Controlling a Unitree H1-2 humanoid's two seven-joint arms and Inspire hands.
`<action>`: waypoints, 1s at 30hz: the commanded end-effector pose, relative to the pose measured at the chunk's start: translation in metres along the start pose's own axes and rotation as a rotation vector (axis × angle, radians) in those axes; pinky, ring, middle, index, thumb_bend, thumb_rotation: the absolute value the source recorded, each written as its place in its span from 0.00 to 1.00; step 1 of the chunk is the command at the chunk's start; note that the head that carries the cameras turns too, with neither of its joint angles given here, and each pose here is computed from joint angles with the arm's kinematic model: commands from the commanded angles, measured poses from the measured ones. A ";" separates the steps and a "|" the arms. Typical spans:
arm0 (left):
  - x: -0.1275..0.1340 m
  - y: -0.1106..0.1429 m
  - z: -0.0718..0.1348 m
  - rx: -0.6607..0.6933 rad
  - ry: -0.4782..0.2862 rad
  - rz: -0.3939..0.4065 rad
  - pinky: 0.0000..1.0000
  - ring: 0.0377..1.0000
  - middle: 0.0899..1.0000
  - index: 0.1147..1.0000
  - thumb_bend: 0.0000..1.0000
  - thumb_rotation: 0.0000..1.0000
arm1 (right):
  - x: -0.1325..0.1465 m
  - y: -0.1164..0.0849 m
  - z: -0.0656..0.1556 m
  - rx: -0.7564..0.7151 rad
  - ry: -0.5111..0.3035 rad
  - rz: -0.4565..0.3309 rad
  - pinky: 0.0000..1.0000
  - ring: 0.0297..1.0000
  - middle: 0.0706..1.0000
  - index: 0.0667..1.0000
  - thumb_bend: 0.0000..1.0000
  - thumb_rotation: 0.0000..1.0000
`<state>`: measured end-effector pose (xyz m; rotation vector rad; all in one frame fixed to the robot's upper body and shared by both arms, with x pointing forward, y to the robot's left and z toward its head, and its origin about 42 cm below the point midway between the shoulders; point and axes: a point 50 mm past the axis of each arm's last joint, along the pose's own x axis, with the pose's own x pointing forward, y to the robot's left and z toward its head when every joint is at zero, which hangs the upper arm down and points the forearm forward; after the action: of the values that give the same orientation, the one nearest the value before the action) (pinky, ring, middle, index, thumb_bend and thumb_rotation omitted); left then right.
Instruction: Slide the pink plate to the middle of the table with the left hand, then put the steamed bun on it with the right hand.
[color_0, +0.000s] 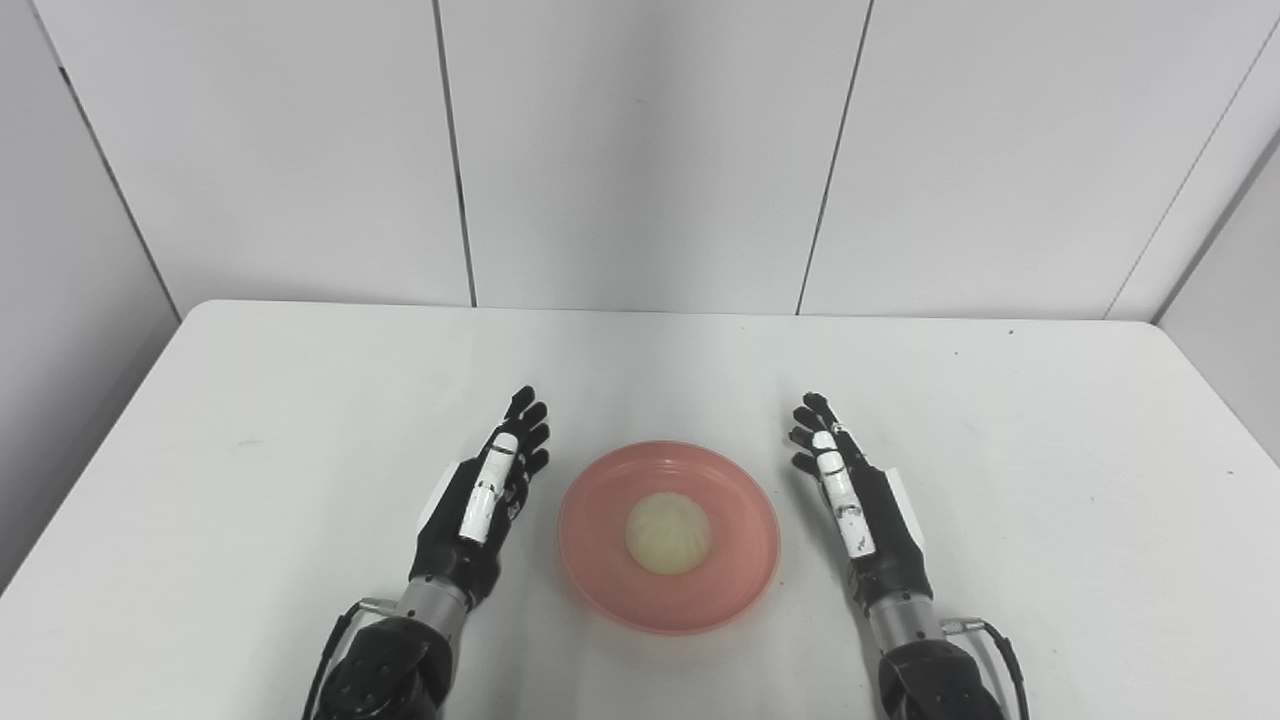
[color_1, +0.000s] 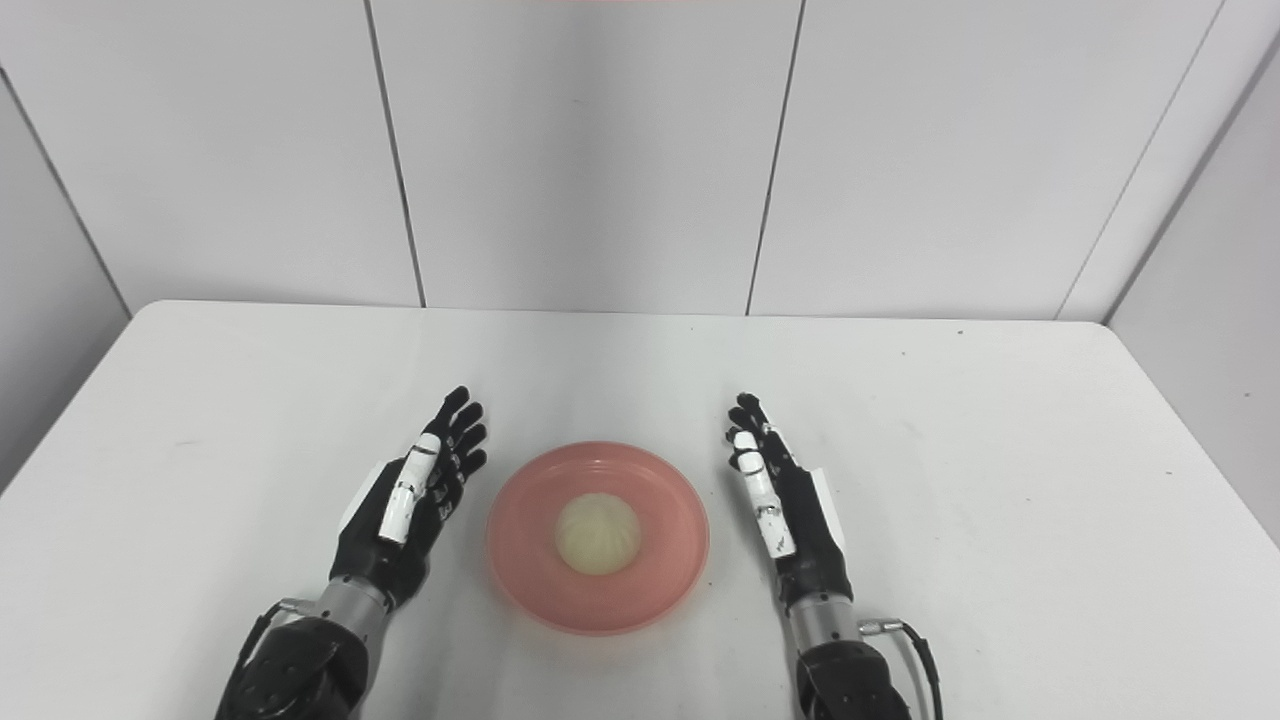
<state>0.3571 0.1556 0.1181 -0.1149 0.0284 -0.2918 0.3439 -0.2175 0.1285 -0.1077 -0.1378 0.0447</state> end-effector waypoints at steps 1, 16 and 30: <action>-0.017 0.002 -0.031 -0.018 0.134 0.025 1.00 1.00 1.00 1.00 0.36 1.00 | -0.016 0.003 -0.015 0.019 0.029 -0.010 0.88 0.88 0.90 0.91 0.31 1.00; -0.019 0.000 -0.034 -0.015 0.135 0.021 1.00 1.00 1.00 1.00 0.37 1.00 | -0.020 0.002 -0.013 0.012 0.032 -0.008 0.87 0.88 0.90 0.92 0.31 1.00; -0.017 0.002 -0.036 -0.017 0.139 0.022 1.00 1.00 1.00 1.00 0.37 1.00 | -0.017 0.004 -0.016 0.016 0.032 -0.007 0.88 0.89 0.90 0.92 0.31 1.00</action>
<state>0.3540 0.1548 0.1155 -0.1155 0.0184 -0.2948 0.3391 -0.2170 0.1264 -0.1080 -0.1338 0.0473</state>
